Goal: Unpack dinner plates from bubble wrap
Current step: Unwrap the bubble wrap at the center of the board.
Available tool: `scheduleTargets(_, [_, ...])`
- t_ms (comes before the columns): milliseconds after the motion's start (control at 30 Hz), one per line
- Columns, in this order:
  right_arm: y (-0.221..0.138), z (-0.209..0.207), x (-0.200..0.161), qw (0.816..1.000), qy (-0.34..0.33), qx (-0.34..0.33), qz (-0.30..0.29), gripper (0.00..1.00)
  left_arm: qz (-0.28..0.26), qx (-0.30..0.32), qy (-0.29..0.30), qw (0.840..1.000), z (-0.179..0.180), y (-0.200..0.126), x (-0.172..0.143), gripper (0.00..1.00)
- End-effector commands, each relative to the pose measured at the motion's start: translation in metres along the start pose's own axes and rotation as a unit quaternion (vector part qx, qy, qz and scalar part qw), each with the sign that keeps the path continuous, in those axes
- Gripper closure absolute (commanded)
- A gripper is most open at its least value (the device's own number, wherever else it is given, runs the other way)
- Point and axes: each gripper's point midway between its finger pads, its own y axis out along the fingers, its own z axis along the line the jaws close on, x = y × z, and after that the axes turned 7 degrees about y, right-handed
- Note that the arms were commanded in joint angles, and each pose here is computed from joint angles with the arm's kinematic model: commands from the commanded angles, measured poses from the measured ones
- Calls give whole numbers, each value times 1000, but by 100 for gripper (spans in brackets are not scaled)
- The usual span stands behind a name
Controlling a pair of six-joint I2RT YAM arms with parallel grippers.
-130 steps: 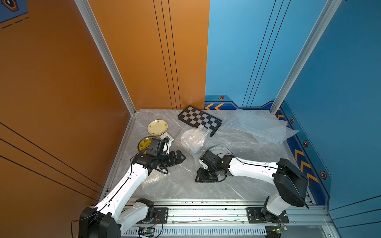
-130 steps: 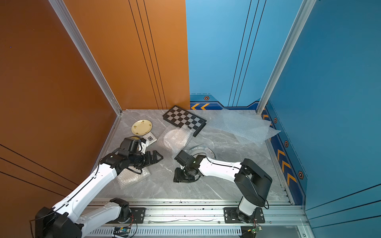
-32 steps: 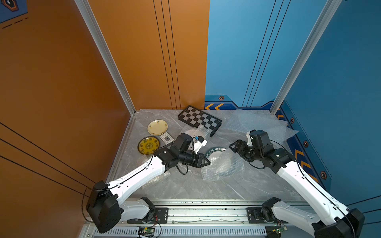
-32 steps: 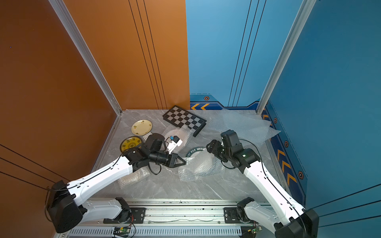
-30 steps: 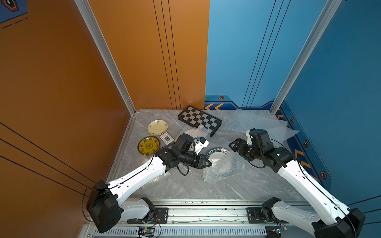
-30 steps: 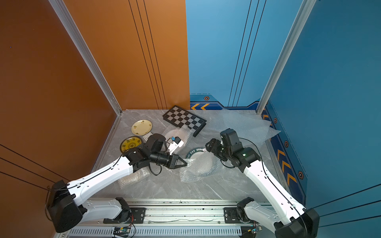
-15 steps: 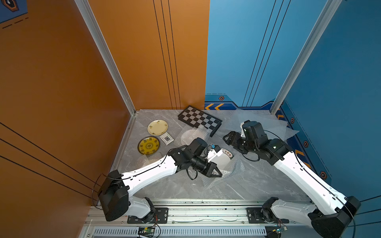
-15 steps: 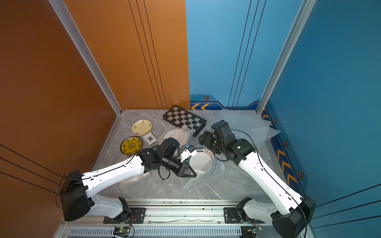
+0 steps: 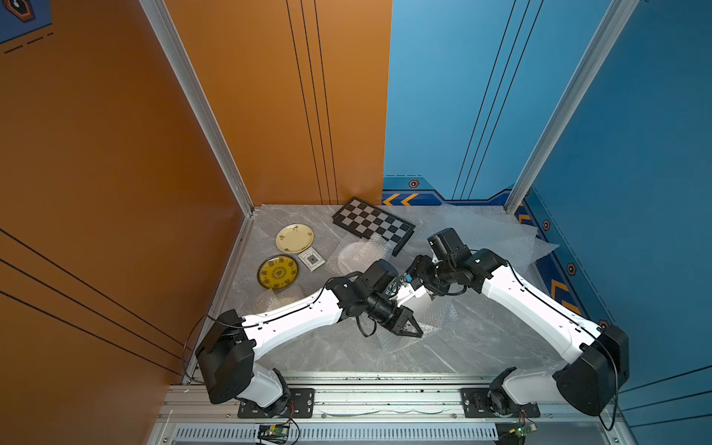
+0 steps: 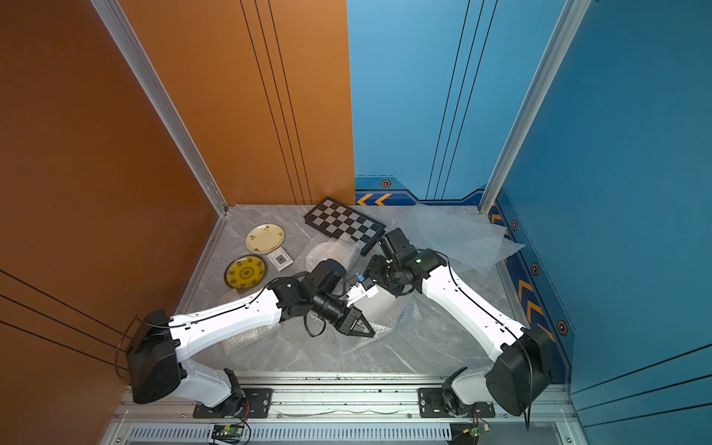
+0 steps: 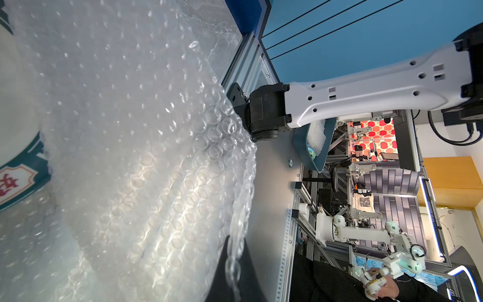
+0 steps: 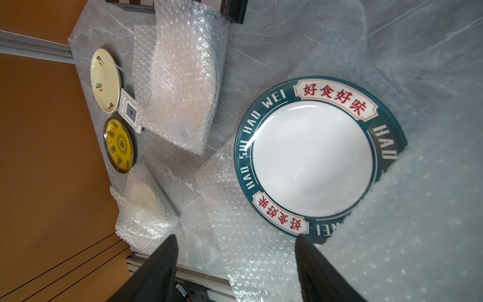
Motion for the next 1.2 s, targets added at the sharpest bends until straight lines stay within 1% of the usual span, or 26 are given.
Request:
scheduleTargets(0, [-40, -13, 11, 998, -4, -38, -47, 26, 3, -17, 17, 1000, -12, 3, 5, 98])
scheduleTargets(100, [-79, -50, 18, 988, 1, -127, -84, 23, -1, -16, 18, 1000, -12, 2, 7, 98])
scheduleTargets(167, [-94, -73, 11, 984, 16, -160, -83, 23, -1, -16, 18, 1000, -11, 2, 7, 98])
scheduleTargets(200, [-96, -84, 3, 983, 28, -168, -72, 23, -1, -16, 18, 1000, -12, 1, 7, 98])
scheduleTargets(300, [-101, -107, -16, 983, 67, -165, -50, 23, -1, -14, 18, 1000, -12, 2, 7, 98])
scheduleTargets(400, [-108, -120, -25, 982, 88, -160, -52, 22, 1, -14, 19, 1000, -13, 5, 7, 98])
scheduleTargets(500, [-98, -126, -31, 982, 96, -157, -37, 23, 2, -15, 20, 1000, -15, 7, 7, 98])
scheduleTargets(633, [-70, -109, -32, 987, 108, -116, -30, 23, 6, -15, 19, 1000, -17, 9, 5, 99])
scheduleTargets(800, [-38, -86, -32, 990, 88, -106, -15, 24, 1, -10, 20, 1000, -15, 9, 6, 99])
scheduleTargets(867, [-28, -84, -35, 990, 80, -112, -9, 26, 0, -7, 18, 1000, -14, 9, 6, 100])
scheduleTargets(933, [-21, -87, -39, 990, 78, -118, -9, 34, -4, -3, 18, 1000, -12, 7, 6, 100])
scheduleTargets(1000, [-17, -93, -42, 989, 81, -121, -9, 49, -8, 2, 12, 1000, -8, 6, 5, 100])
scheduleTargets(1067, [-18, -100, -44, 989, 86, -120, -13, 76, -13, 10, 4, 1000, -2, 4, 4, 100])
scheduleTargets(1100, [-20, -104, -44, 989, 87, -118, -17, 89, -16, 12, 1, 1000, 0, 3, 4, 97])
scheduleTargets(1133, [-22, -107, -44, 989, 90, -116, -21, 98, -19, 16, -3, 1000, 2, 2, 4, 91])
scheduleTargets(1167, [-24, -111, -44, 989, 93, -113, -22, 100, -23, 21, -5, 1000, 4, 1, 4, 78])
